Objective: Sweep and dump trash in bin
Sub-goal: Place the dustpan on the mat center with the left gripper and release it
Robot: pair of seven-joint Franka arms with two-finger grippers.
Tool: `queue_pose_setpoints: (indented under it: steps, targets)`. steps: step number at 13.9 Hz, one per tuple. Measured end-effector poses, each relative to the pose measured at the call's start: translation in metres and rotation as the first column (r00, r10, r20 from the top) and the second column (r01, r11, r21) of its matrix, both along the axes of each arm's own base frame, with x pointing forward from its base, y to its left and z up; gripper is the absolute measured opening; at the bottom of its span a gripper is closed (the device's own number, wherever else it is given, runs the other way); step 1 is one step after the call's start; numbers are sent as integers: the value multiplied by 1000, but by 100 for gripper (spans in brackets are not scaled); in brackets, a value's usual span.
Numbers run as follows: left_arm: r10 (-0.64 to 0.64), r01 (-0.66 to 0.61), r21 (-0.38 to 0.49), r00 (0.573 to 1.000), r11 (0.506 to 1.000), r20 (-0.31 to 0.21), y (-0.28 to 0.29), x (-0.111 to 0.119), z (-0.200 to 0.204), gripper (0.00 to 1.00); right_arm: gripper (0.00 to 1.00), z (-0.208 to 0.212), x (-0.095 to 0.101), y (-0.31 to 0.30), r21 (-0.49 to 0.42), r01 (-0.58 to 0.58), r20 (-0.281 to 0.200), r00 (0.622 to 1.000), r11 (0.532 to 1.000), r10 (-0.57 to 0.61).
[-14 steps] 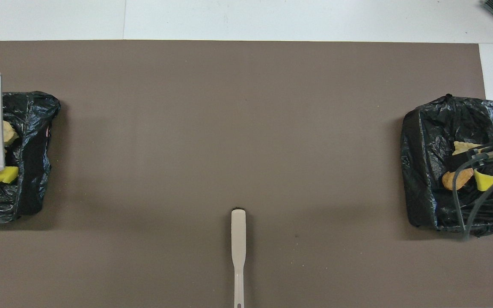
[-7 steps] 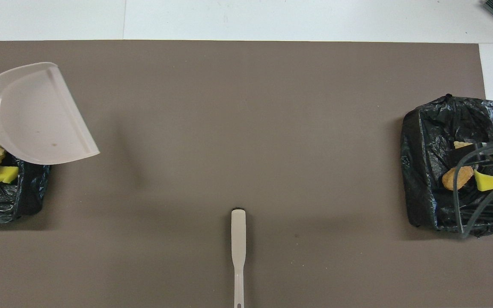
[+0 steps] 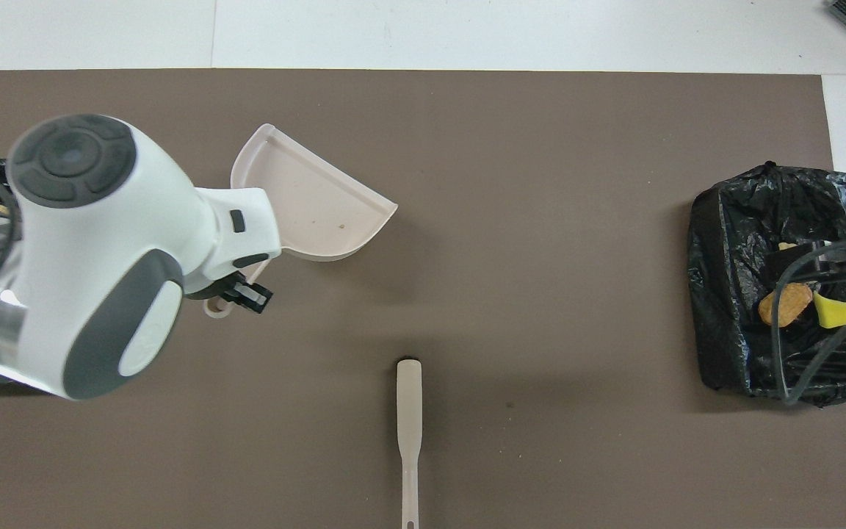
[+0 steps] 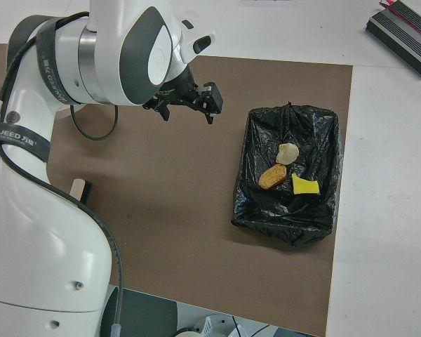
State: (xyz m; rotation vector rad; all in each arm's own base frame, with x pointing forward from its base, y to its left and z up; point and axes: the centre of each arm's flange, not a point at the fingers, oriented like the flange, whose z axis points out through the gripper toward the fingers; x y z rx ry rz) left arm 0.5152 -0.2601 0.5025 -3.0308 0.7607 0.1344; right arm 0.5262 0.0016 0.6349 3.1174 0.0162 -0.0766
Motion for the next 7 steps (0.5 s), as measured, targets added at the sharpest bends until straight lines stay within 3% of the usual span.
queue_pose_setpoints:
  steps: [4, 7]
  targets:
    - [210, -208, -59, 977, 976, 44, -59, 11, -65, 33, 100, 0, 0, 0, 0, 1, -3, 1000, 1000, -1]
    - [271, -266, -85, 961, 960, 46, -79, 16, -97, 33, 100, 0, 0, 0, 0, 1, -3, 1000, 1000, -1]
